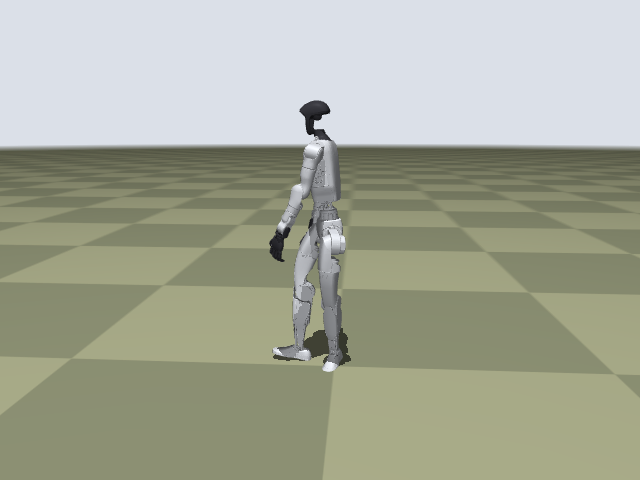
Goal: Upper body actions
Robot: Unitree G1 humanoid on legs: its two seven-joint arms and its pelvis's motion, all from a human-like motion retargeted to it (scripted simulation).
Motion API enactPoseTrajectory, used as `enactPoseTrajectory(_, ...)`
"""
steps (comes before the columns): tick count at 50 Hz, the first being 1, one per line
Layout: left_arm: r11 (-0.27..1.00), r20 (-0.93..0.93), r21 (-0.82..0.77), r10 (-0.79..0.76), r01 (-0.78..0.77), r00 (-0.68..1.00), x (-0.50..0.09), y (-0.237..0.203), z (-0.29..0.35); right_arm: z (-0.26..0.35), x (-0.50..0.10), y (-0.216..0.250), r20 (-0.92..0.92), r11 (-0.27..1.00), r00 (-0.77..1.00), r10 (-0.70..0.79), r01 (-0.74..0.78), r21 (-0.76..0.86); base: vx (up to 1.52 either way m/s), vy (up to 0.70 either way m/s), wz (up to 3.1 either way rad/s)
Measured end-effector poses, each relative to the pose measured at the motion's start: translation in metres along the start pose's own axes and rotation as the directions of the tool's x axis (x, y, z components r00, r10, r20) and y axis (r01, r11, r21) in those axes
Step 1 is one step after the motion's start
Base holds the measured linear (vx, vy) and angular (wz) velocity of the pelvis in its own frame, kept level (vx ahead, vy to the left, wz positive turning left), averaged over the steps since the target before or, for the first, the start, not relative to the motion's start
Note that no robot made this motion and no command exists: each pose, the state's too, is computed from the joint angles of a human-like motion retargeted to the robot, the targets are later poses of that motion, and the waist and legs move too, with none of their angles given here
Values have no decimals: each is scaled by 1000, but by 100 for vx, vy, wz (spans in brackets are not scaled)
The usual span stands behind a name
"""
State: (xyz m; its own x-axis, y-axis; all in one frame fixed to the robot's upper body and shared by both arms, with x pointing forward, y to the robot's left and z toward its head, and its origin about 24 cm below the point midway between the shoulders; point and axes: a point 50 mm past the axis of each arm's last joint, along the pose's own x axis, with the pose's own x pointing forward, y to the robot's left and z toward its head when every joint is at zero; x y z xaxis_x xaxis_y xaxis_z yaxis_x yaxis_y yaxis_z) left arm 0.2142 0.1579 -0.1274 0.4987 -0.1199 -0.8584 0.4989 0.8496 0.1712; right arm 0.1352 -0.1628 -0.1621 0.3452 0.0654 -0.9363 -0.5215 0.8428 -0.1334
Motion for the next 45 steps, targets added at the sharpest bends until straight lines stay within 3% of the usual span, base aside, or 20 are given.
enactPoseTrajectory(4, 996, 12, -57, 67, -66, 998, -1, 12, 2, 41, 1, -5, 117, 1000, 993, -8, 9, -7, -63, 119, -525)
enactPoseTrajectory(8, 987, 8, -139, 77, -76, 997, 0, -1, -4, 41, 0, -16, 137, 992, 988, -76, 62, 107, -13, 74, -442)
enactPoseTrajectory(12, 975, -59, -223, -17, 3, 998, 0, -45, -30, 1, -2, -19, 19, 954, 991, -134, 124, 273, 12, 29, -246)
enactPoseTrajectory(15, 974, -157, -201, -141, 108, 978, -7, -81, -60, -45, -8, -13, -136, 894, 982, -127, 173, 413, 20, 3, -134)
enactPoseTrajectory(20, 982, -372, -128, -175, 137, 912, -24, -98, -109, -99, -23, 8, -340, 779, 940, -10, 221, 587, 5, -9, -10)
enactPoseTrajectory(23, 980, -459, -168, -174, 107, 871, -37, -104, -138, -126, -35, 22, -418, 736, 907, 54, 247, 631, 16, -26, -122)
enactPoseTrajectory(28, 936, -519, -352, -194, -2, 832, -56, -111, -173, -134, -39, 25, -446, 768, 892, 75, 234, 597, 9, -10, -237)
enactPoseTrajectory(34, 827, -585, -540, -237, -155, 776, -79, -127, -204, -94, -22, -1, -315, 915, 949, 10, 119, 385, 2, 0, -203)
enactPoseTrajectory(38, 825, -625, -543, -274, -155, 731, -88, -134, -212, -59, -11, -9, -197, 962, 980, -23, 76, 263, 5, 8, -127)
enactPoseTrajectory(45, 877, -573, -473, -237, -81, 785, -74, -129, -197, -44, -7, 0, -120, 955, 993, -12, 47, 293, 6, 8, -129)
